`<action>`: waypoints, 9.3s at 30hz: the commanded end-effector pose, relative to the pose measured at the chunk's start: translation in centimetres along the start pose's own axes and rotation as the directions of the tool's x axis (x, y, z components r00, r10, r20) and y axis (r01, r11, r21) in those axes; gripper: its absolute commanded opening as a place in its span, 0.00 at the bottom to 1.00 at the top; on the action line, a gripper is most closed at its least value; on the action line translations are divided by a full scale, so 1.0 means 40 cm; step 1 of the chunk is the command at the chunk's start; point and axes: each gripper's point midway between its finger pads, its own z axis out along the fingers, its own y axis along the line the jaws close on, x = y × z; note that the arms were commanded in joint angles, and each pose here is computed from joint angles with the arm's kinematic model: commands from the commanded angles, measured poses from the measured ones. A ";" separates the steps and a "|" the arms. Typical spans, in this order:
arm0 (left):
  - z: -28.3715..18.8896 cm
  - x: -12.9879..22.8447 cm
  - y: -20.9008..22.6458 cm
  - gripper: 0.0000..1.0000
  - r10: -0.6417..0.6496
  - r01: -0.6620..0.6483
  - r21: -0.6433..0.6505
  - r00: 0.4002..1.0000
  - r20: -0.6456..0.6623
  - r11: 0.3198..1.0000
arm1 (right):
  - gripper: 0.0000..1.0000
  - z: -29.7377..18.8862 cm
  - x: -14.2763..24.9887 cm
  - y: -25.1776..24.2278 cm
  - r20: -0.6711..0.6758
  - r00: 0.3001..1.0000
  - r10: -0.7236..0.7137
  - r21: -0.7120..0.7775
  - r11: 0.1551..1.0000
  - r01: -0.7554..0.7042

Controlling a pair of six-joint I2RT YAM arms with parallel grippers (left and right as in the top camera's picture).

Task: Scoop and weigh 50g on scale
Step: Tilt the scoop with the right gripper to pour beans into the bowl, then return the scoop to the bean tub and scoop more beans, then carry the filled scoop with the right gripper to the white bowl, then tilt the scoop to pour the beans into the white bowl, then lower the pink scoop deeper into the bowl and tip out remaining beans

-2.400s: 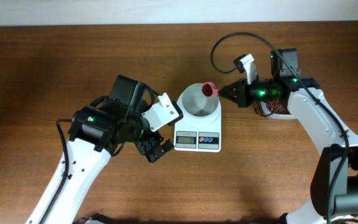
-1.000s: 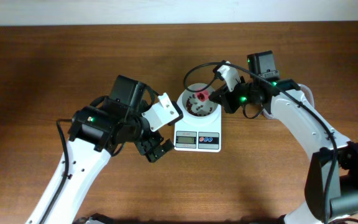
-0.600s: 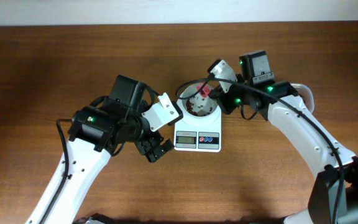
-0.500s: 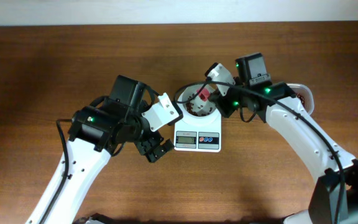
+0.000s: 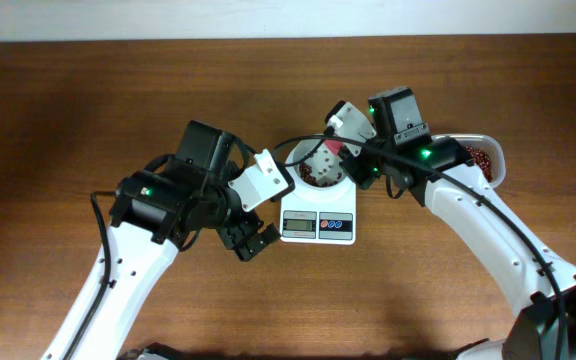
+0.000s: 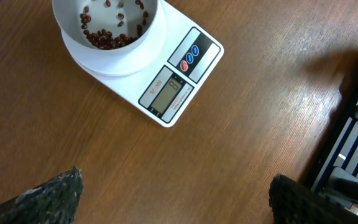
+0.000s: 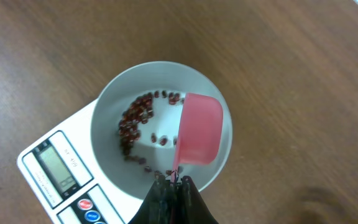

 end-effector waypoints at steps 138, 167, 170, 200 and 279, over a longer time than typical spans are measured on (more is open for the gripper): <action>0.005 0.000 -0.002 0.99 0.007 -0.007 0.014 1.000 0.003 1.000 | 0.04 -0.194 0.205 -0.205 -0.136 0.427 0.894 -0.708 0.214 -0.673; 0.005 0.000 -0.002 0.99 0.007 -0.007 0.014 1.000 0.003 1.000 | 0.04 -0.124 0.094 -0.052 -0.162 0.625 0.763 -0.763 0.305 -0.570; 0.005 0.000 -0.002 0.99 0.007 -0.007 0.014 1.000 0.003 1.000 | 0.04 -0.113 0.083 -0.041 -0.145 0.652 0.744 -0.766 0.332 -0.550; 0.005 0.000 -0.002 0.99 0.007 -0.007 0.014 1.000 0.003 1.000 | 0.04 0.028 0.061 -0.013 0.015 0.865 0.501 -0.594 0.701 -0.395; 0.005 0.000 -0.002 0.99 0.007 -0.007 0.014 1.000 0.003 1.000 | 0.04 -0.011 0.001 -0.004 -0.020 0.997 0.076 -0.062 0.995 -0.078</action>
